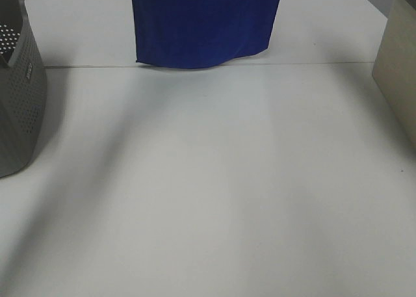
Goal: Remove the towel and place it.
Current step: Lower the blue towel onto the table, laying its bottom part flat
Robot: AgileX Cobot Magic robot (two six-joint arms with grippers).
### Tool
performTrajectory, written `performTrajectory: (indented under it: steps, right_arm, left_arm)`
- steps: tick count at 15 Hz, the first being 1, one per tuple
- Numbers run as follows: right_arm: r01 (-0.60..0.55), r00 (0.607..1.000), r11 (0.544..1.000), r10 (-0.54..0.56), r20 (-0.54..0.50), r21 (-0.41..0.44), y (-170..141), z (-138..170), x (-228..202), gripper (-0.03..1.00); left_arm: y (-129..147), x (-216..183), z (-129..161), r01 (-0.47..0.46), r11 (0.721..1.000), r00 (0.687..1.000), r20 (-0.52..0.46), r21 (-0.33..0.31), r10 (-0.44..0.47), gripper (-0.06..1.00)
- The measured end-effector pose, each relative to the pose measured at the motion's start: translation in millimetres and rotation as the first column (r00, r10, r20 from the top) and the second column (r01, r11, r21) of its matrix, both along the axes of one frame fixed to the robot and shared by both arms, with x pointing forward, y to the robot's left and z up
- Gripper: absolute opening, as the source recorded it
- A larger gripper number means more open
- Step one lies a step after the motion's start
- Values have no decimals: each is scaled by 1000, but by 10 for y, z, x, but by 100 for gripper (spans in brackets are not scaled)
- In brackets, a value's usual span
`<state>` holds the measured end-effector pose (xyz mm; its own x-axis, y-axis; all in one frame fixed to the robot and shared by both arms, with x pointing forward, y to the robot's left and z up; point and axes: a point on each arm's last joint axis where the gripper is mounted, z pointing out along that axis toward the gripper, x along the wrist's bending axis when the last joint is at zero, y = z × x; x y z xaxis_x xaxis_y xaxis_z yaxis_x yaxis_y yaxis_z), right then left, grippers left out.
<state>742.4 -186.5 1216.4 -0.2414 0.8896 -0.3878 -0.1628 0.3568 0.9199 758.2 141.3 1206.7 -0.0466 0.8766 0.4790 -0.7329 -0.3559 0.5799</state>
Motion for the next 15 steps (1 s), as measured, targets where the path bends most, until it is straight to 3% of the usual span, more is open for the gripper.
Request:
performTrajectory:
  steps: [7,8,9,11,12,13,15]
  right_arm:
    - [-38,991,998,32,-128,-42,30,-122,-11,1]
    - [-47,987,997,38,-158,-53,35,-150,-17,1]
    - [-77,965,993,51,-257,-91,48,-248,-38,1]
    - [-97,925,987,42,-378,-128,-26,-327,-87,1]
    - [-103,909,986,40,-416,-129,-61,-333,-116,1]
    - [-113,871,984,32,-491,-137,-139,-336,-187,1]
    - [-141,789,979,23,-614,-146,-246,-301,-366,1]
  left_arm:
    - [0,57,-64,-26,1000,996,-86,14,28,0]
    - [-37,65,-89,-29,999,992,-119,20,32,0]
    - [-149,83,-167,-47,998,966,-253,48,57,0]
    - [-253,43,-232,-82,991,873,-472,103,121,0]
    - [-266,15,-233,-88,989,839,-526,115,136,0]
    - [-299,-44,-249,-89,988,769,-621,127,149,0]
    - [-338,-182,-332,-53,988,579,-801,147,151,0]
